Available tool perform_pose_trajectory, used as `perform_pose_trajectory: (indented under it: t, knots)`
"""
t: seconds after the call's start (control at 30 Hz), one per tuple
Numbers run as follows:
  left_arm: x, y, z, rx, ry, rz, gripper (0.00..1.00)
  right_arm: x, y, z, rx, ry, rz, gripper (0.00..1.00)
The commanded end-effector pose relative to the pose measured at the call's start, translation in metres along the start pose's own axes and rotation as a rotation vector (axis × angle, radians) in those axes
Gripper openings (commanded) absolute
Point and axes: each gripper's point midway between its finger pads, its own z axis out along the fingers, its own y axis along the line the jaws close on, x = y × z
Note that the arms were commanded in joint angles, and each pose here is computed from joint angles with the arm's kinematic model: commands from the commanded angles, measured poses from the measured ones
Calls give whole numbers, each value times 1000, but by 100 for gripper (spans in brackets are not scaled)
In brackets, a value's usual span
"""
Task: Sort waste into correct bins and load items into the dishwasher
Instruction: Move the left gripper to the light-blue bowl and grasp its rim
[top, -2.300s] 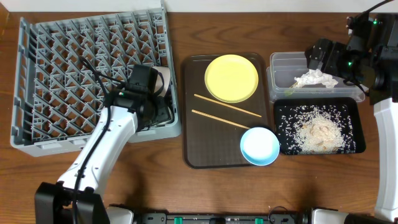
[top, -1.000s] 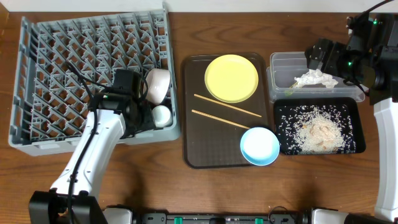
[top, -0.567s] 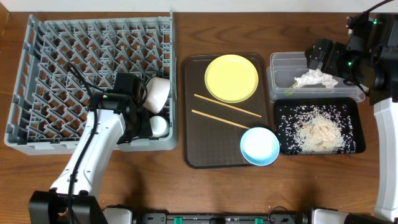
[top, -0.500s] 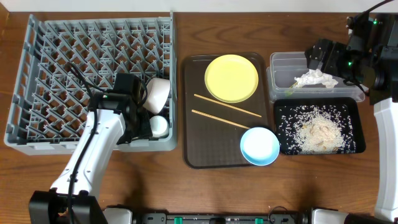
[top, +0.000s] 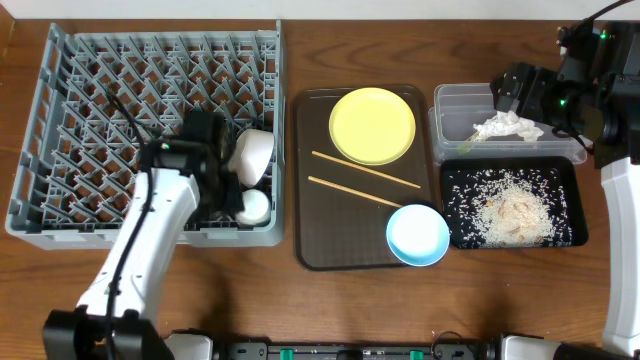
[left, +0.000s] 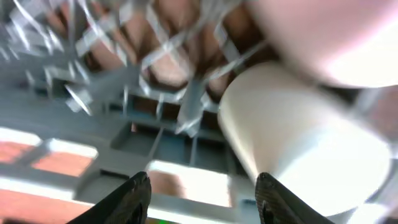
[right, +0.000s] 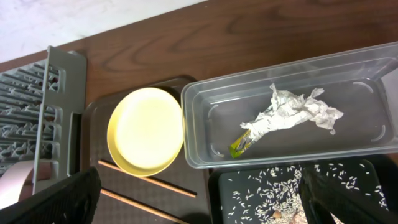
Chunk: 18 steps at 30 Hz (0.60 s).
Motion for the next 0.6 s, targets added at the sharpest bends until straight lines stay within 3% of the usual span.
perform_pose_trajectory:
  t: [0.0,0.13,0.3,0.57]
  knots:
    - [-20,-34,-40,132,-120,87,56,0,-1,0,-2,1,13,99]
    - [-7,-94,-52,293,-142,226,56,0,-1,1,-1,2,14,99]
    - [19,-157,-45,386,-116,392,56,0,-1,0,-1,2,13,99]
    - [47,-235,10,411,-9,355,56,0,-1,0,-1,2,13,99]
